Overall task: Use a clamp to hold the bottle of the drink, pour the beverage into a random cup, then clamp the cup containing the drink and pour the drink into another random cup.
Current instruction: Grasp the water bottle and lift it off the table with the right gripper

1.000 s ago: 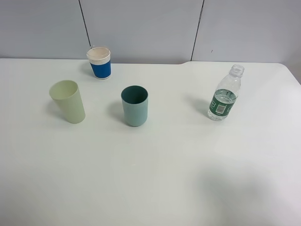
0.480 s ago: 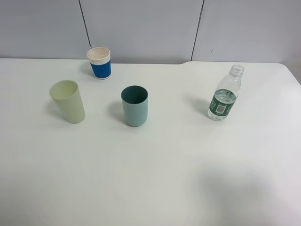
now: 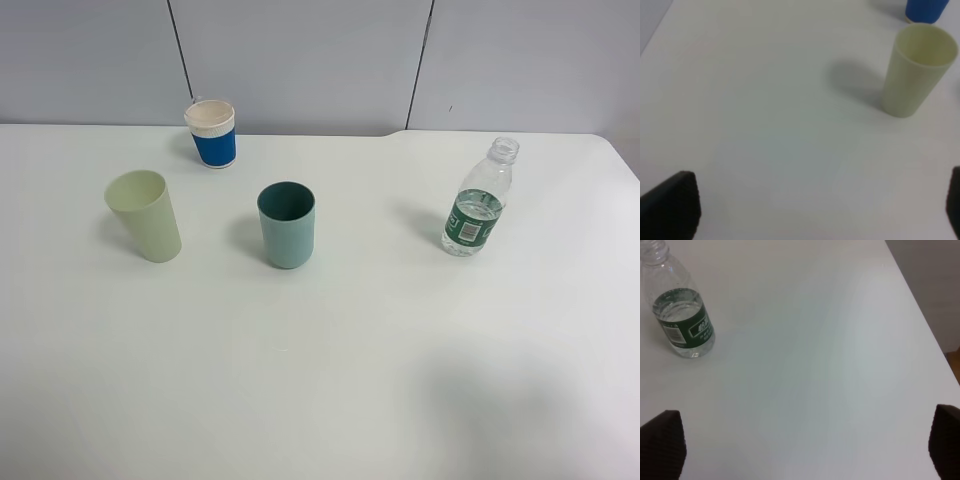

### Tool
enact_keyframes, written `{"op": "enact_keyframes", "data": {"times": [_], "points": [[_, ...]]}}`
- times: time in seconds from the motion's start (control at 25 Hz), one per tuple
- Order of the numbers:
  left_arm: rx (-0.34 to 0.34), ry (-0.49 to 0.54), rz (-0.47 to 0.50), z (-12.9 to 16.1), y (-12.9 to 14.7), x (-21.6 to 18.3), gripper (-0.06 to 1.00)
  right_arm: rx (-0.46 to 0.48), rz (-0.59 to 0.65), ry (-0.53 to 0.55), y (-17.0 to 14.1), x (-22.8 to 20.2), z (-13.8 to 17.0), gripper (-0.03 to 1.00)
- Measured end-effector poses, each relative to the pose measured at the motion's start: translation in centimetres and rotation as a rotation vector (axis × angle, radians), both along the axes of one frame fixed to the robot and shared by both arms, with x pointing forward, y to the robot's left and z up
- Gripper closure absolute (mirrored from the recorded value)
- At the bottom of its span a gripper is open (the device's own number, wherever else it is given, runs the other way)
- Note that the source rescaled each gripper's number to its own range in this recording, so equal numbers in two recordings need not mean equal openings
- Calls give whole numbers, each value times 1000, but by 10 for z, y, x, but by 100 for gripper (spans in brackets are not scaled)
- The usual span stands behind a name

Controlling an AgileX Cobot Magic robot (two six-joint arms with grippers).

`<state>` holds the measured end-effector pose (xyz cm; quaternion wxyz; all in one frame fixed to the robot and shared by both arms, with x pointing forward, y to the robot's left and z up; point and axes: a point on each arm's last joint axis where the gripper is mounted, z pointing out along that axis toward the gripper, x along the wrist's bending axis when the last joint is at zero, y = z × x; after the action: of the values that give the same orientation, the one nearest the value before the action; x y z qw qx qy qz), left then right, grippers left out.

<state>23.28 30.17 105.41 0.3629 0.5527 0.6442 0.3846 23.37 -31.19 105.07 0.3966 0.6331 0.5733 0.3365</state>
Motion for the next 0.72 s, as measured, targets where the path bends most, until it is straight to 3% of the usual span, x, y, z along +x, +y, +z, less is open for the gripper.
{"op": "enact_keyframes", "data": {"times": [0.72], "points": [[0,0,0,0,0,0,-6,0,0,0,0,0,0,3]]}}
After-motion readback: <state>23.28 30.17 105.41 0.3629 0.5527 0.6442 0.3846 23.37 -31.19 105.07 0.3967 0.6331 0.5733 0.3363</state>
